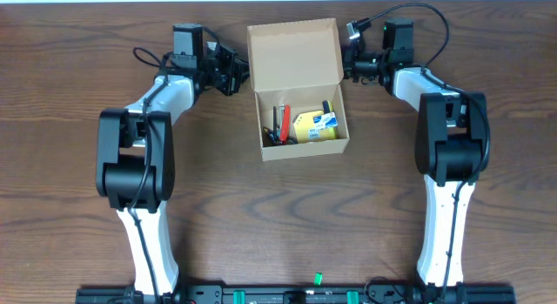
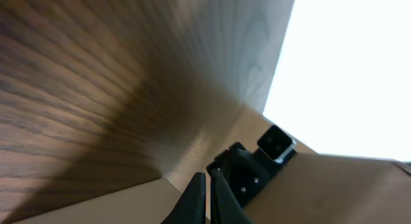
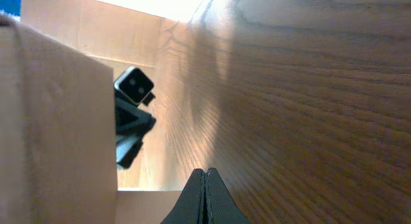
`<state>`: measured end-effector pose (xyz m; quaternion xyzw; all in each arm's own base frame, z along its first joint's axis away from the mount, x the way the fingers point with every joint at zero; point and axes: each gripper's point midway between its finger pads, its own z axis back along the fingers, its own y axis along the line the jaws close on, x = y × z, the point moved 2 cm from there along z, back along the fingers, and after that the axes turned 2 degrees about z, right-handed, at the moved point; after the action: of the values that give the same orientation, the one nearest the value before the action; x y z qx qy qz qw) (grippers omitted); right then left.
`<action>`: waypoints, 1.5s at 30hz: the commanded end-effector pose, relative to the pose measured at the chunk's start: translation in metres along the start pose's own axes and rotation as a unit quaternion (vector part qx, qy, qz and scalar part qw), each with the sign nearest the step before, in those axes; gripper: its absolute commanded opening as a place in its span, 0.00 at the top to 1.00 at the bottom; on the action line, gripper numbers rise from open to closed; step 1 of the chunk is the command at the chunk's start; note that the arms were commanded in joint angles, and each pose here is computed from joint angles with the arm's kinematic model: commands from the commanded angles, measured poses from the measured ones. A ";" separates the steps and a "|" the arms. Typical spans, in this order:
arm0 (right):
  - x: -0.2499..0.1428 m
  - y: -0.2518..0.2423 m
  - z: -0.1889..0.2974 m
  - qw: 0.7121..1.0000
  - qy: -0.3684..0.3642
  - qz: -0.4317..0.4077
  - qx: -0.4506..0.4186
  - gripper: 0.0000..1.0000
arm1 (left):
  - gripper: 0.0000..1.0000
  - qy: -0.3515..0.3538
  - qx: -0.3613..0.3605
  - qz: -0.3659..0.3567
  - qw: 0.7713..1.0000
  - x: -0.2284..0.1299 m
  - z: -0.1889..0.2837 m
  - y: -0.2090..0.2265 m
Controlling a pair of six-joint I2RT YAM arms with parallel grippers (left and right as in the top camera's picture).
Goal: Pack container
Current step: 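Push the lid flap forward with both grippers to close it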
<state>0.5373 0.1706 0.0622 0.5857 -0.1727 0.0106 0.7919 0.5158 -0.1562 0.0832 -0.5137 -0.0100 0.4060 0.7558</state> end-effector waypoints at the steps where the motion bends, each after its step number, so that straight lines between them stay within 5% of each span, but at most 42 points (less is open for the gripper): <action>1: 0.004 0.024 -0.001 0.999 0.011 0.041 0.026 0.99 | 0.94 0.025 -0.025 -0.026 0.999 0.002 0.007 -0.020; 30: -0.008 0.122 0.030 0.988 0.037 0.146 0.023 0.99 | 0.94 0.140 -0.079 -0.109 0.981 -0.035 0.024 -0.064; 45: -0.074 0.134 0.045 0.969 0.132 0.182 -0.102 0.99 | 0.94 0.158 -0.092 -0.154 0.971 -0.042 0.028 -0.069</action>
<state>0.4307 0.1800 0.1647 0.4947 -0.1320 0.1534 0.8452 0.5145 -0.1718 0.1655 -0.6255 0.0078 0.2228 0.7477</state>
